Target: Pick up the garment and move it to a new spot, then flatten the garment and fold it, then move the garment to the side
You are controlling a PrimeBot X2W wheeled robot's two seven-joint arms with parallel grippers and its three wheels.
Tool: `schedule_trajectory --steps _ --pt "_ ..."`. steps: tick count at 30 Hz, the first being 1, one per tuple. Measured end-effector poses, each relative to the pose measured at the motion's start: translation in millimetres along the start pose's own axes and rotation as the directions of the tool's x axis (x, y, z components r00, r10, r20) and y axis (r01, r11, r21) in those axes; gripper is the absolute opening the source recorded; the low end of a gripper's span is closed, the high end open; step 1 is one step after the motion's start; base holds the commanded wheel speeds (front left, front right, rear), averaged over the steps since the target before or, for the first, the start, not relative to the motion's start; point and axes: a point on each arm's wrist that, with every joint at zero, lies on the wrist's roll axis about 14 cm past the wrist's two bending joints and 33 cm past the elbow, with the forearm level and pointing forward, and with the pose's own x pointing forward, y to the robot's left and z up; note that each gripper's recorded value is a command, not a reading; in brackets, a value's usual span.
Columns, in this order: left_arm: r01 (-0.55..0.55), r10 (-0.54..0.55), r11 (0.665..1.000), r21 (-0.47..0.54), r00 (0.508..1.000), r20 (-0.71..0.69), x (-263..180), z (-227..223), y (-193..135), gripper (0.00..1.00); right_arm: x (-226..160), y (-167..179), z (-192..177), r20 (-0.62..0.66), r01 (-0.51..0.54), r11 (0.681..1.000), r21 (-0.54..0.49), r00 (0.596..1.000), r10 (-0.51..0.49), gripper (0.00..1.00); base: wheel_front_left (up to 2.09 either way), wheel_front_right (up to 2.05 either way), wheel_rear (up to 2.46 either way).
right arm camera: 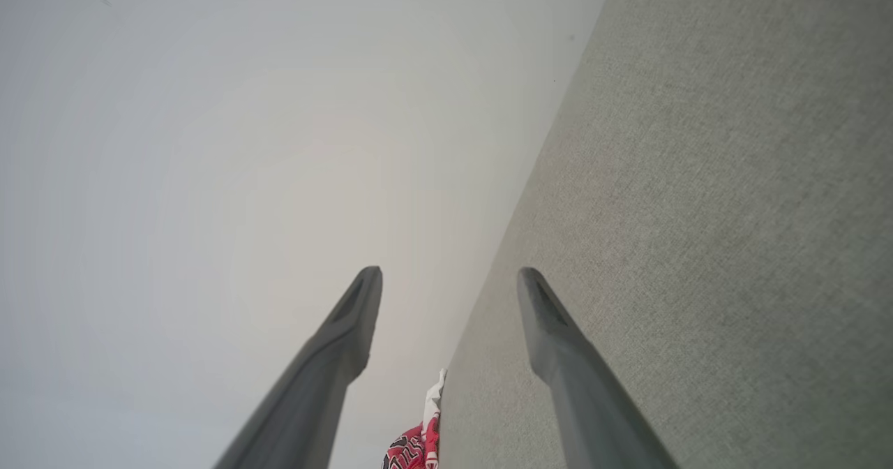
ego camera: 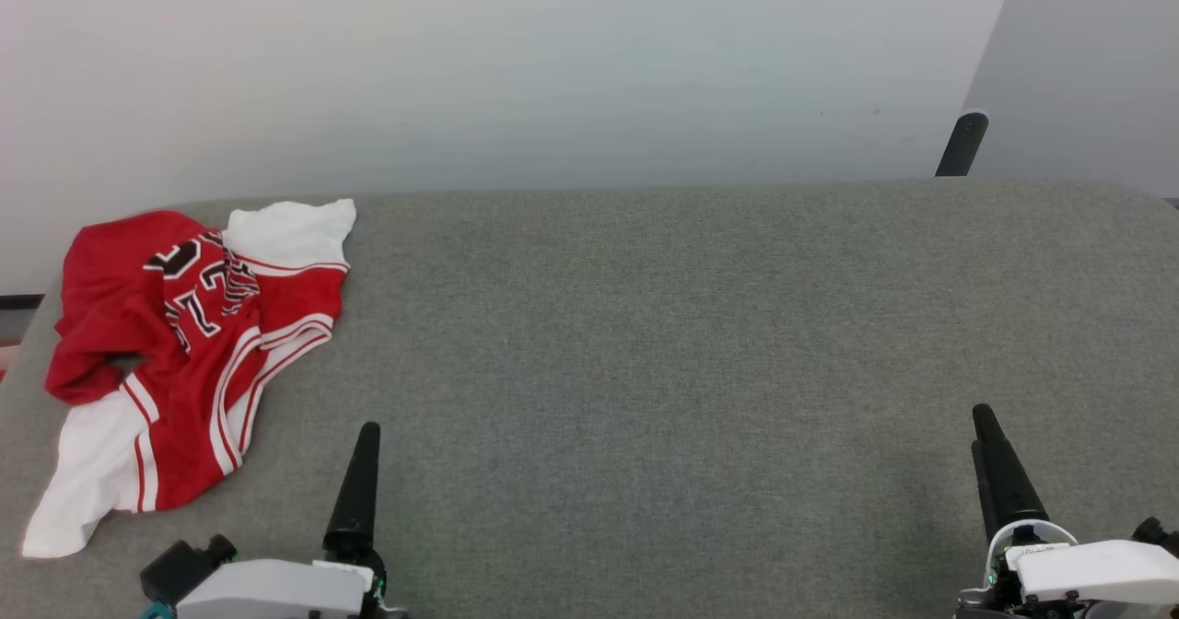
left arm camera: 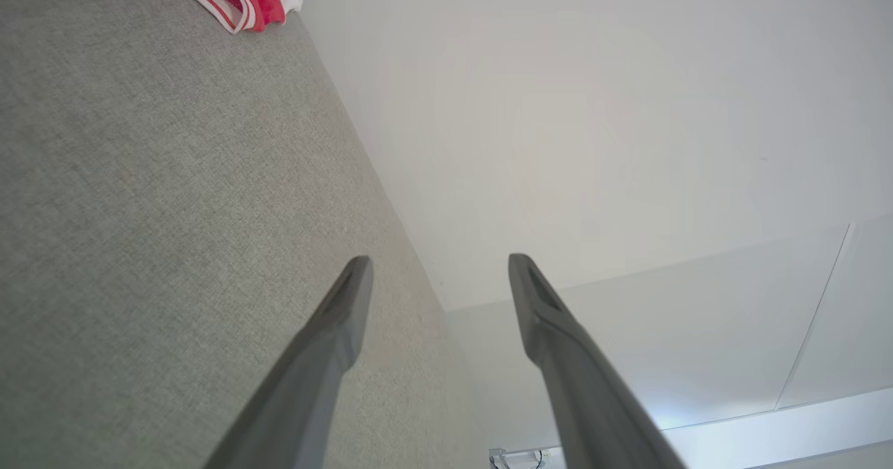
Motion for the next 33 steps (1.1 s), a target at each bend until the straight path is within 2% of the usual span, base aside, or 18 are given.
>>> schedule_trajectory --steps 8,14,19,23,31,33 --pt "0.007 -0.011 0.979 0.206 1.0 0.02 0.2 6.6 -3.9 1.0 0.2 2.2 1.6 0.006 -0.014 0.982 -0.19 1.0 0.016 1.0 0.0 0.0 0.0" --pt "0.01 -0.018 0.929 0.369 1.0 0.018 -0.6 5.5 -5.2 1.0 0.5 6.4 1.3 0.0 -0.035 0.927 -0.373 0.999 0.038 1.0 0.0 0.0 0.0" --pt "0.012 -0.016 0.866 0.5 1.0 0.004 -1.5 2.1 -4.0 1.0 0.8 11.0 0.0 -0.008 -0.055 0.864 -0.5 0.998 0.059 1.0 0.0 0.0 0.0" --pt "0.016 -0.021 0.798 0.602 1.0 0.001 -1.7 2.2 -4.7 1.0 1.3 16.0 -2.5 -0.02 -0.075 0.806 -0.587 0.997 0.078 1.0 0.0 0.0 0.0" --pt "0.032 -0.043 0.696 0.717 0.999 -0.003 -2.7 1.0 -8.9 1.0 -1.2 20.1 -9.5 -0.048 -0.103 0.697 -0.71 0.994 0.098 1.0 0.0 0.0 0.0" --pt "0.038 -0.055 0.656 0.754 0.998 -0.002 -2.8 2.0 -11.9 1.0 -1.3 22.3 -10.8 -0.054 -0.111 0.67 -0.734 0.993 0.106 1.0 0.0 0.0 0.0"
